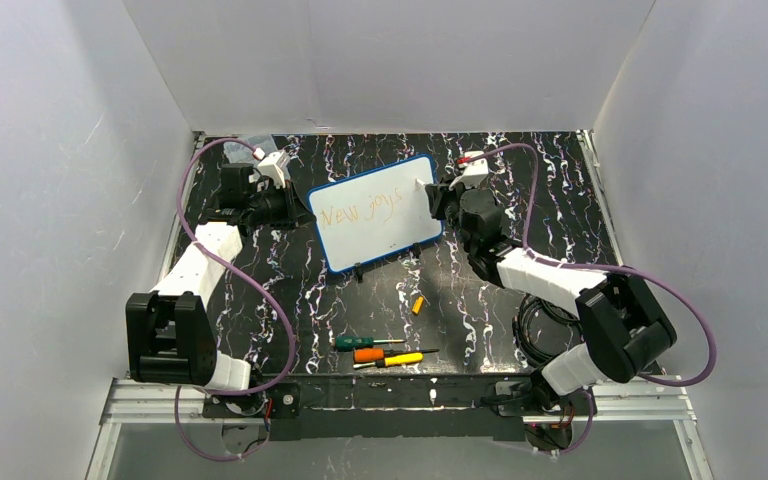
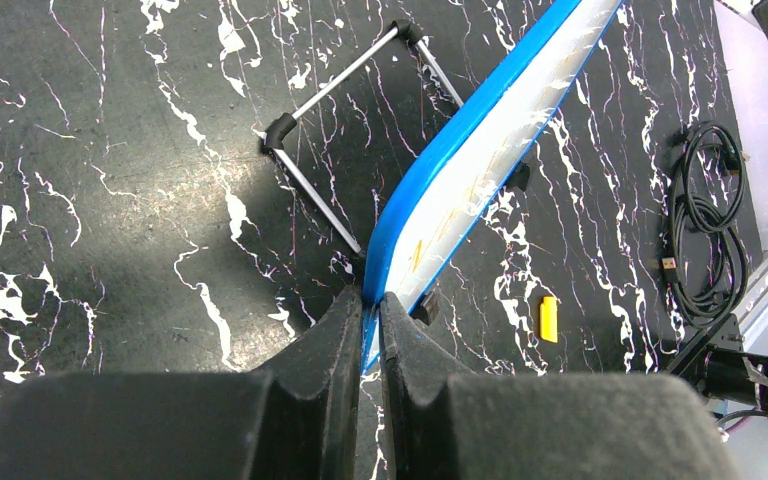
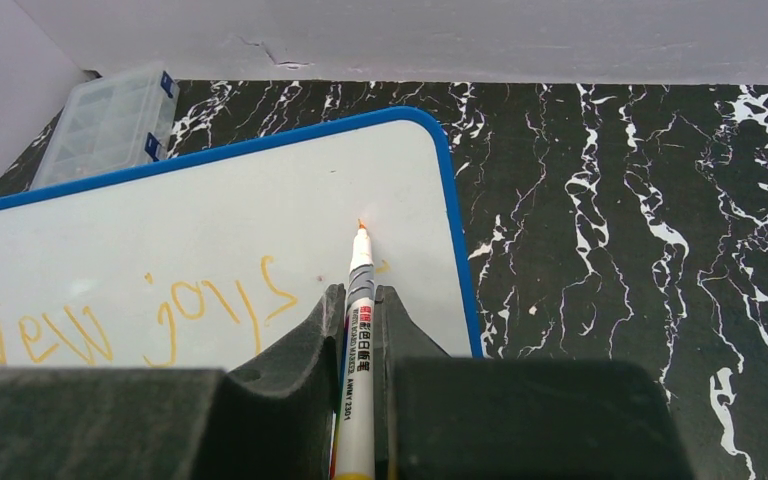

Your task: Write a sentence on the whiteboard

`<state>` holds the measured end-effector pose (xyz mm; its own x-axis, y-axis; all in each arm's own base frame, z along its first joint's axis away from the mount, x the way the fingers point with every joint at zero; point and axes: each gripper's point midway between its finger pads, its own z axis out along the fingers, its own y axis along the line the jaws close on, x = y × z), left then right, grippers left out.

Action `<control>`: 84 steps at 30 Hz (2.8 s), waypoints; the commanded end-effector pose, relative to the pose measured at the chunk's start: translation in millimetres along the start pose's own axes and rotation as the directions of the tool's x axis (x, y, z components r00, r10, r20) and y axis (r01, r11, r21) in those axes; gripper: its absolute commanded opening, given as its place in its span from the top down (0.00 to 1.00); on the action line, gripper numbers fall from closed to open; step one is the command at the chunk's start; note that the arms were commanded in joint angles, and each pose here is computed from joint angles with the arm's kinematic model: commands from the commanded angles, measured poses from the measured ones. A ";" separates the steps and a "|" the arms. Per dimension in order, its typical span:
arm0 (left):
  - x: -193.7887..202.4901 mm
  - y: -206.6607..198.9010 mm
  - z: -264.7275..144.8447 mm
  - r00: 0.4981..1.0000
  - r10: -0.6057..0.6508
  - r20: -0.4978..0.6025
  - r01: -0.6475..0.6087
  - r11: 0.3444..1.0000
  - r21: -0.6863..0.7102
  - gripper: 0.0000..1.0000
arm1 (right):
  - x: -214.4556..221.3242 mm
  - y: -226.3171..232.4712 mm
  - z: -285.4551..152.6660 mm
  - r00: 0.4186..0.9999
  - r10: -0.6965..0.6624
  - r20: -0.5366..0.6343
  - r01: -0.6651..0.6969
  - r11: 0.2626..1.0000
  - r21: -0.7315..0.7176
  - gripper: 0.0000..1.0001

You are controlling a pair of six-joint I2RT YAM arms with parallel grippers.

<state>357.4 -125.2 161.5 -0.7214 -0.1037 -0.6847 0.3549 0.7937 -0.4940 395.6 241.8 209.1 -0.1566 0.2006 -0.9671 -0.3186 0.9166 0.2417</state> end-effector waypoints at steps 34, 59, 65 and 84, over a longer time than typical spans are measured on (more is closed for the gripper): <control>-10.6 -10.8 -11.4 0.998 0.040 0.045 -0.041 0.999 0.012 1.00 | -20.3 -15.2 -9.7 0.998 0.016 0.063 -0.021 0.997 0.078 0.99; -10.7 -11.0 -11.2 0.998 0.040 0.045 -0.041 0.999 0.014 1.00 | 22.5 -20.6 -16.4 0.999 -0.006 -0.046 0.009 0.998 0.065 0.99; -10.0 -10.7 -11.0 0.998 0.039 0.044 -0.040 0.999 0.013 1.00 | 23.8 -32.2 -18.7 0.999 -0.008 -0.041 0.013 0.992 0.123 0.99; -11.4 -11.5 -12.1 0.998 0.044 0.049 -0.045 0.999 0.014 1.00 | -9.8 -13.6 1.7 0.999 -0.012 0.033 0.009 0.997 0.077 0.99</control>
<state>357.3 -125.2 161.9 -0.7207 -0.1040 -0.6854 0.3552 0.7936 -0.4939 394.4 219.9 192.0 -0.1760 0.1664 -0.9702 -0.2182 0.9545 0.2032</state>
